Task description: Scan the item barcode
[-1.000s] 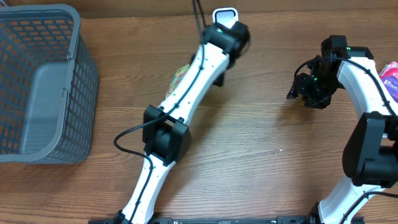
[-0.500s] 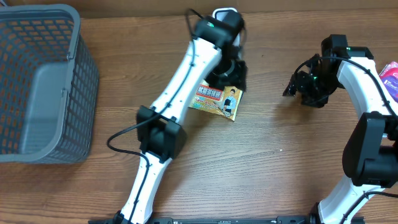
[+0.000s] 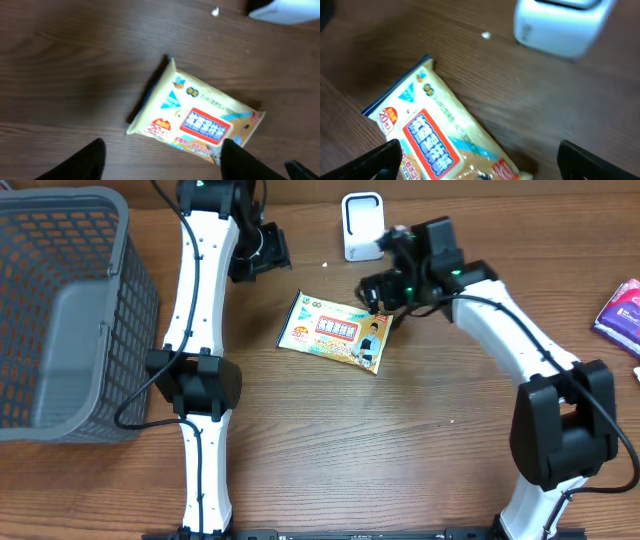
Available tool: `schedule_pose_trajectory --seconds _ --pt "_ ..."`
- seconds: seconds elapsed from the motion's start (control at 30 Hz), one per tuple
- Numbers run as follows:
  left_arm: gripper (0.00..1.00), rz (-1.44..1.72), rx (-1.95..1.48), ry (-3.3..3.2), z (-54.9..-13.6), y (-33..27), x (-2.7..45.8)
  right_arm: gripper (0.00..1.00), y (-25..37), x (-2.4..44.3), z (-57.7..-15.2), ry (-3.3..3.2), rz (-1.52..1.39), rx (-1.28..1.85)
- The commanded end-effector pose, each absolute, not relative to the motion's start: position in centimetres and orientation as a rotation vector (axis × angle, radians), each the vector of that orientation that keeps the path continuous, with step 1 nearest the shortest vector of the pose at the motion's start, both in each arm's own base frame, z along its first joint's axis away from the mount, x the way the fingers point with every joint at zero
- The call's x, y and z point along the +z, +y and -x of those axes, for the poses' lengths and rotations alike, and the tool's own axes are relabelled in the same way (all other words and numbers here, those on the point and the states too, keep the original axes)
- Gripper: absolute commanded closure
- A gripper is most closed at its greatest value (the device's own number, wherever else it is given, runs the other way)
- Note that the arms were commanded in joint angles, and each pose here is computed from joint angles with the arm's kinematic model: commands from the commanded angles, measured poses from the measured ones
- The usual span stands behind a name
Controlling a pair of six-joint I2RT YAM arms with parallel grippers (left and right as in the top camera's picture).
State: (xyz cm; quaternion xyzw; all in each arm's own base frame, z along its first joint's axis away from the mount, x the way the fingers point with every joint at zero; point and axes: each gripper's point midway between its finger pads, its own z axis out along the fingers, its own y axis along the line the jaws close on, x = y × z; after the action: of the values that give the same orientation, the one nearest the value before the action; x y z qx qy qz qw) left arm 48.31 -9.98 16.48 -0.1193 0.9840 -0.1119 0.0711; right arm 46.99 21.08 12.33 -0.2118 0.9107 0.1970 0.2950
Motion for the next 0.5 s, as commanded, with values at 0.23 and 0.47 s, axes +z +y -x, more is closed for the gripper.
schedule_pose_trajectory --seconds 0.23,0.47 --pt "0.0 0.536 -0.084 2.832 -49.2 -5.0 18.8 0.0 27.3 8.6 -42.9 2.221 1.27 0.442" --pt "0.0 0.538 -0.077 2.85 -48.8 -5.0 18.6 0.0 29.2 4.9 -41.3 2.26 1.34 0.506"
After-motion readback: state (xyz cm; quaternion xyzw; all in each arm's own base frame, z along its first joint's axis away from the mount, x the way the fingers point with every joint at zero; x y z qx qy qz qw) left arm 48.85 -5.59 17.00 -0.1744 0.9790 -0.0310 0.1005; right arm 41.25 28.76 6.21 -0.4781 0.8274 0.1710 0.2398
